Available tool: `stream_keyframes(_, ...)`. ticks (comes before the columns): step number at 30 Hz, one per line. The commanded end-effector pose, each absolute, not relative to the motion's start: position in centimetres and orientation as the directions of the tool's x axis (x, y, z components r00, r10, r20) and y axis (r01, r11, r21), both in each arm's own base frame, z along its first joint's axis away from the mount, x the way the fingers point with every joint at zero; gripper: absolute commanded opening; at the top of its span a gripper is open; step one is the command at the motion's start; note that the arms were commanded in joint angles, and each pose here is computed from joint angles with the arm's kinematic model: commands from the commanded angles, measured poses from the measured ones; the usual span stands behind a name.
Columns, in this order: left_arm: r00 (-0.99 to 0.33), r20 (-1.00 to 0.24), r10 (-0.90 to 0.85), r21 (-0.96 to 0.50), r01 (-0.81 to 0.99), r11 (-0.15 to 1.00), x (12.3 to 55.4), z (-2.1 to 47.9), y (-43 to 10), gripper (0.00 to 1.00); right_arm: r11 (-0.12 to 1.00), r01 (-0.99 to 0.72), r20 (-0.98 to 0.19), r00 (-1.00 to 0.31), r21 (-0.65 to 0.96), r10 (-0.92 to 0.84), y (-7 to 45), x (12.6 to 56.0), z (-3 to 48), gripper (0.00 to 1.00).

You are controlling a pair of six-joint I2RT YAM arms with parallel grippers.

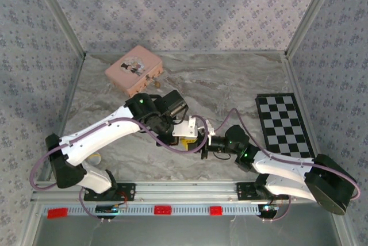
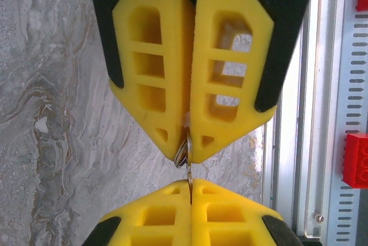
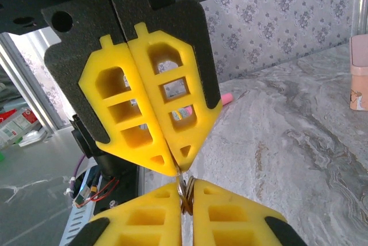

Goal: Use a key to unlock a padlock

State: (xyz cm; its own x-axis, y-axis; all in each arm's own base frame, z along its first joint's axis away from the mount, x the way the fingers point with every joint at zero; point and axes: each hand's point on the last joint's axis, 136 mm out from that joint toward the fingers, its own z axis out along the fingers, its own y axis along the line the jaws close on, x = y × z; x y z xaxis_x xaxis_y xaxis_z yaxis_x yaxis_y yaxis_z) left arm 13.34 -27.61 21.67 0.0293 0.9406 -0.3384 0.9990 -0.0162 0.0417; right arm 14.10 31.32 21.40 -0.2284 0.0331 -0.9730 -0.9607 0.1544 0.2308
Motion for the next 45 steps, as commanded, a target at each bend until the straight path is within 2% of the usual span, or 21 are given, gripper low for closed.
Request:
stream_keyframes(1, 0.040, -0.356, 0.934, 0.045, 0.999, -0.026, 12.7, 22.3, -27.2, 0.00, 0.160, -0.963, -0.976, -0.207, 0.215, 0.062, 31.1, 14.3, 22.6, 0.06)
stream_keyframes(4, 0.043, -0.365, 0.930, 0.055, 0.998, -0.025, 12.8, 22.4, -27.2, 0.00, 0.170, -0.961, -0.976, -0.211, 0.218, 0.057, 30.9, 14.4, 22.4, 0.00)
stream_keyframes(7, 0.043, -0.376, 0.926, 0.070, 0.997, -0.018, 13.1, 22.6, -27.4, 0.05, 0.181, -0.958, -0.975, -0.215, 0.222, 0.057, 30.7, 14.5, 22.4, 0.00)
stream_keyframes(11, 0.029, -0.452, 0.891, 0.118, 0.993, 0.028, 14.0, 23.5, -28.2, 0.26, 0.217, -0.947, -0.971, -0.224, 0.236, 0.080, 30.3, 15.0, 22.7, 0.00)
stream_keyframes(14, -0.003, -0.643, 0.766, 0.133, 0.984, 0.116, 15.2, 26.1, -29.0, 0.36, 0.249, -0.931, -0.960, -0.237, 0.268, 0.148, 29.4, 15.7, 23.3, 0.00)
stream_keyframes(15, -0.008, -0.713, 0.701, 0.119, 0.984, 0.133, 15.2, 27.1, -29.2, 0.43, 0.252, -0.925, -0.954, -0.245, 0.282, 0.171, 29.2, 15.9, 23.6, 0.00)
stream_keyframes(18, -0.004, -0.902, 0.431, 0.077, 0.982, 0.171, 15.2, 30.2, -29.6, 0.47, 0.254, -0.911, -0.933, -0.265, 0.326, 0.245, 28.7, 16.4, 24.7, 0.00)
stream_keyframes(20, -0.019, -0.972, 0.234, 0.026, 0.981, 0.190, 15.6, 31.8, -29.7, 0.48, 0.251, -0.899, -0.912, -0.280, 0.359, 0.300, 28.3, 16.8, 25.6, 0.00)
stream_keyframes(23, -0.064, -0.992, 0.107, -0.046, 0.986, 0.162, 15.6, 31.2, -30.1, 0.47, 0.228, -0.888, -0.878, -0.301, 0.400, 0.372, 28.1, 17.0, 27.0, 0.00)
stream_keyframes(29, -0.129, -0.991, 0.017, -0.126, 0.985, 0.119, 15.9, 30.5, -31.0, 0.46, 0.192, -0.873, -0.830, -0.328, 0.449, 0.451, 28.1, 17.1, 28.6, 0.00)
stream_keyframes(35, -0.162, -0.986, -0.031, -0.164, 0.984, 0.075, 16.0, 31.2, -31.0, 0.34, 0.190, -0.875, -0.827, -0.321, 0.446, 0.462, 28.5, 16.9, 28.8, 0.00)
stream_keyframes(40, -0.181, -0.983, -0.036, -0.184, 0.980, 0.082, 16.2, 31.5, -30.5, 0.32, 0.216, -0.877, -0.843, -0.302, 0.429, 0.445, 28.2, 17.1, 28.5, 0.00)
stream_keyframes(45, -0.179, -0.983, -0.039, -0.182, 0.979, 0.095, 16.1, 31.5, -30.0, 0.30, 0.189, -0.888, -0.844, -0.303, 0.418, 0.443, 28.4, 16.6, 29.0, 0.00)
